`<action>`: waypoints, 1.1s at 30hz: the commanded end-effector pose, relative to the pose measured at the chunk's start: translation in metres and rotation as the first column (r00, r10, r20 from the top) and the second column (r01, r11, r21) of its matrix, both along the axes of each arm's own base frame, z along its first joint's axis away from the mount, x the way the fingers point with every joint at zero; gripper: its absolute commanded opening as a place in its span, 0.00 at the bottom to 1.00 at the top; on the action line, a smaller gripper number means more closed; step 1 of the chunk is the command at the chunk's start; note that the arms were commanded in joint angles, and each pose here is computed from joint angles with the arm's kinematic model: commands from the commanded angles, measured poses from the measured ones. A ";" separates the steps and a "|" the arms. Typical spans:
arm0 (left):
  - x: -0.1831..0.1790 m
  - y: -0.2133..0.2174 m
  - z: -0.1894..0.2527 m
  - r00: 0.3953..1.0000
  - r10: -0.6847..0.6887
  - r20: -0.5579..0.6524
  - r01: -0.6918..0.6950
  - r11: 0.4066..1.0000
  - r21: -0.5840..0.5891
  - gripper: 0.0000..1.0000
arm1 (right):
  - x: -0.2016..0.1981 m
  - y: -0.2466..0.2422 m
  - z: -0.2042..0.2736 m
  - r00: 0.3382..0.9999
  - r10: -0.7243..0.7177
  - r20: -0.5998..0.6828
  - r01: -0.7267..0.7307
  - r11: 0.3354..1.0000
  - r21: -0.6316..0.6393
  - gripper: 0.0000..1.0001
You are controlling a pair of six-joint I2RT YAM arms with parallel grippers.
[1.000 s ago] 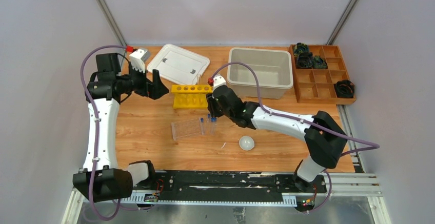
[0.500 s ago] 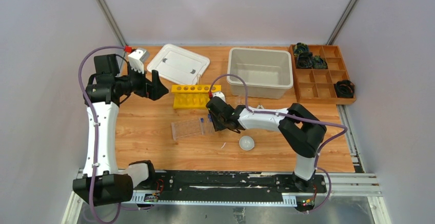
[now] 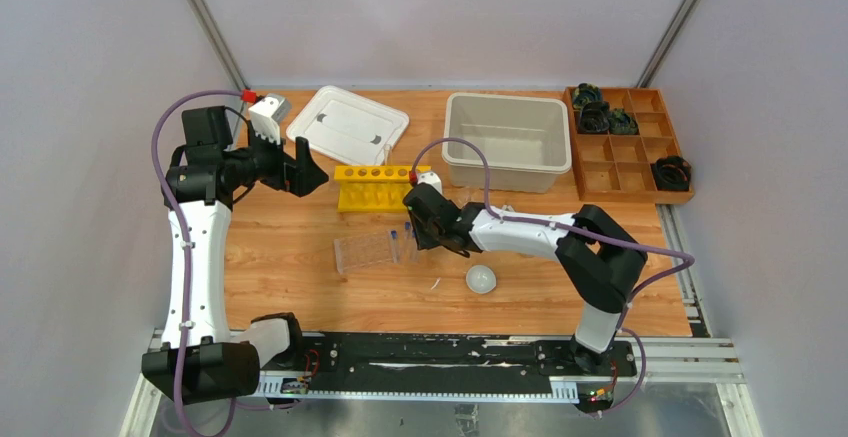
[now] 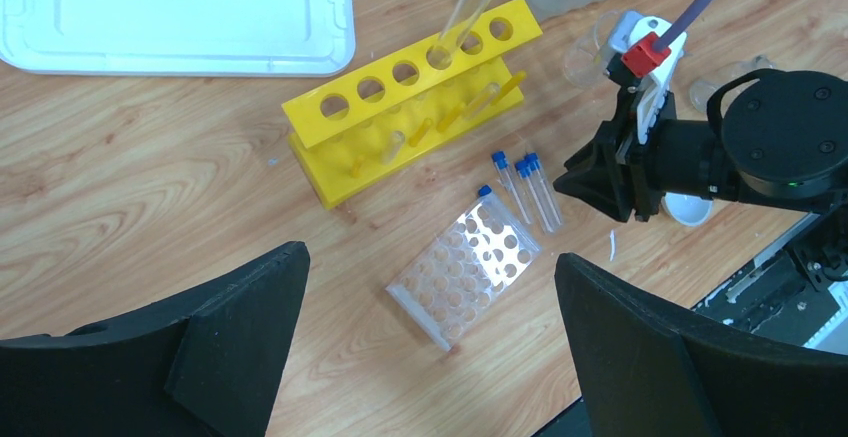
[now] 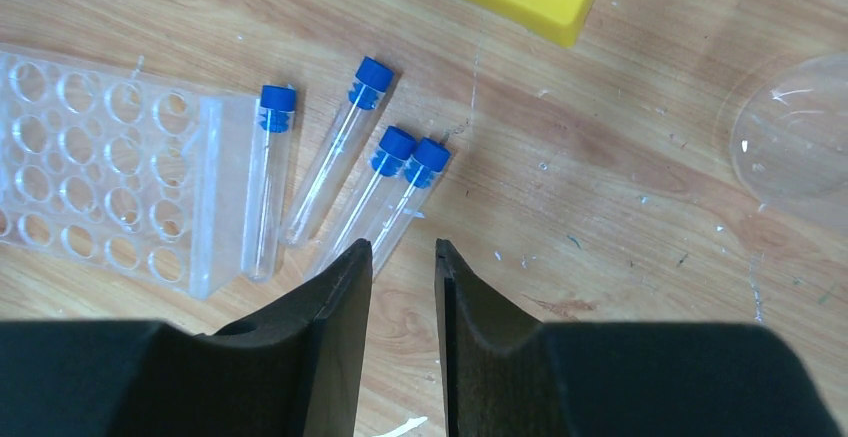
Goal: Organize the chemistry lab equipment
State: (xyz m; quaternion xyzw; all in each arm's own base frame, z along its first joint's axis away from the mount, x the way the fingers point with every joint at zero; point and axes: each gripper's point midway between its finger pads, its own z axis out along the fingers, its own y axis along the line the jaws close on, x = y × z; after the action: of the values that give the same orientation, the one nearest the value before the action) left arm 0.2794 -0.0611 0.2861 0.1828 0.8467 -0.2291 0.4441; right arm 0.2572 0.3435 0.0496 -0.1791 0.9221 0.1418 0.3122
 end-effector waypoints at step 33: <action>-0.009 -0.009 0.005 0.999 -0.039 0.027 0.040 0.999 -0.025 1.00 | 0.013 -0.001 0.043 0.997 -0.052 0.051 0.049 0.997 0.064 0.00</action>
State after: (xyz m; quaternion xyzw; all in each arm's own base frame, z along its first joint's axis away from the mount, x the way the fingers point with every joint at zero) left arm 0.2769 -0.0625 0.2877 0.1855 0.8441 -0.2310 0.4470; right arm 0.2636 0.3435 0.0383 -0.1644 0.9305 0.1250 0.3026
